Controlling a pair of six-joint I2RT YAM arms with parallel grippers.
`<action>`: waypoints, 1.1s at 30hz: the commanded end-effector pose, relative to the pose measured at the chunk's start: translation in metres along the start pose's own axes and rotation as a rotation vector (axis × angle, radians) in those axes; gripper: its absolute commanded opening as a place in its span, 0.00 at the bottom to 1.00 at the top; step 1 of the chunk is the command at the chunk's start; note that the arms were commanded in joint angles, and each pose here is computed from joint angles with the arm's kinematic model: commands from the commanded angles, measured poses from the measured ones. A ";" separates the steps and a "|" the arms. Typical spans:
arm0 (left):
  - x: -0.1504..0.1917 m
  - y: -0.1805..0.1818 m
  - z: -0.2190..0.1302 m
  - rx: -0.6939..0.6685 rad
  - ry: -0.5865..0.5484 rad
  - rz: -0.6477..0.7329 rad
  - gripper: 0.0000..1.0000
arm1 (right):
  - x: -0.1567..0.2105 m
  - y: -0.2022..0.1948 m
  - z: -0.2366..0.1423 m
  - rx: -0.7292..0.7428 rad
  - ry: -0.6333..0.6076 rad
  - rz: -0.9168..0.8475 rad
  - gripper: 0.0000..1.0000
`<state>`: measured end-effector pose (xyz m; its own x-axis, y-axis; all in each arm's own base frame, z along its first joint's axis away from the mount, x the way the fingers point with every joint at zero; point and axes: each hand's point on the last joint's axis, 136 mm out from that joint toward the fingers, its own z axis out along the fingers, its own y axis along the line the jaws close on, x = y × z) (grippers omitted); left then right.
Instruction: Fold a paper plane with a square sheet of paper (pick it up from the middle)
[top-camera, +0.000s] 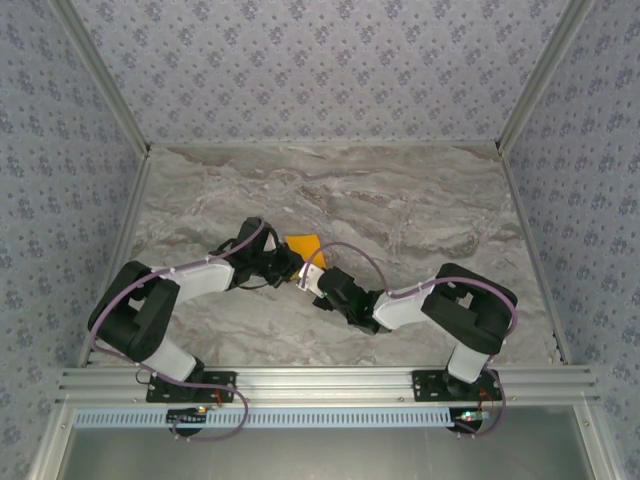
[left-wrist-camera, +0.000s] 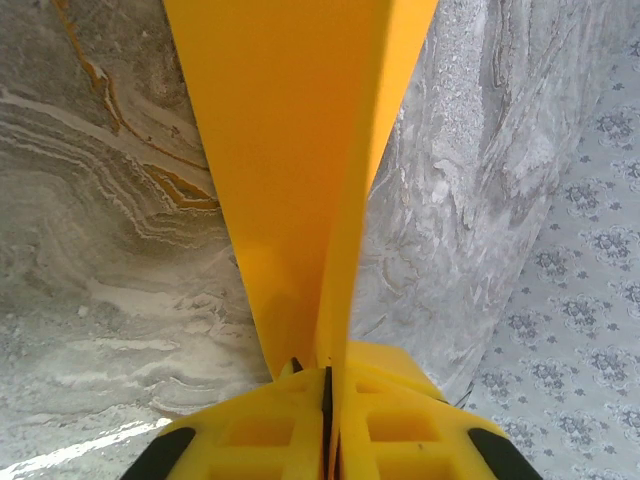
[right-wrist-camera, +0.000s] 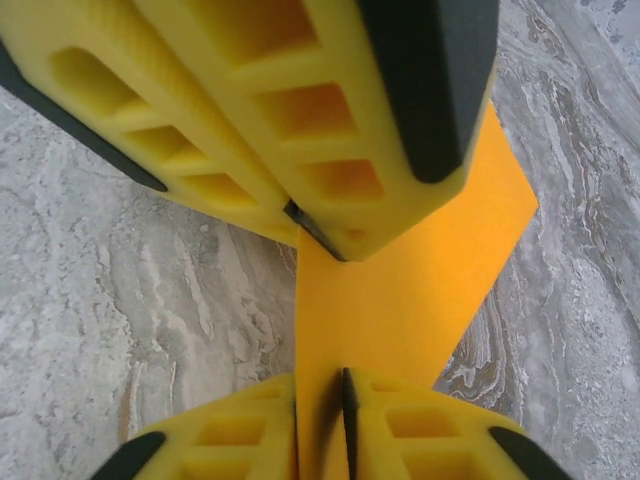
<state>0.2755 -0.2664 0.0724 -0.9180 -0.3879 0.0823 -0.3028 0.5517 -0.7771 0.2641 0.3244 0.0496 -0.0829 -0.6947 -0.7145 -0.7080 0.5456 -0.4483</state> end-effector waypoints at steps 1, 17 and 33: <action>-0.004 -0.009 -0.014 0.017 -0.012 -0.018 0.16 | -0.009 0.001 -0.002 -0.024 -0.013 0.021 0.13; -0.035 0.007 -0.080 0.052 -0.167 -0.017 0.46 | -0.013 0.009 -0.020 -0.282 -0.039 0.324 0.00; 0.012 0.005 -0.071 0.189 -0.153 0.164 0.46 | -0.025 0.004 -0.019 -0.463 -0.093 0.671 0.00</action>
<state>0.2427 -0.2094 0.1036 -0.8984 -0.4315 -0.0821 -0.1618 0.4988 -0.8515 0.2555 0.3273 0.0761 -0.4780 -0.2987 -0.8260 -0.7688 0.5971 0.2290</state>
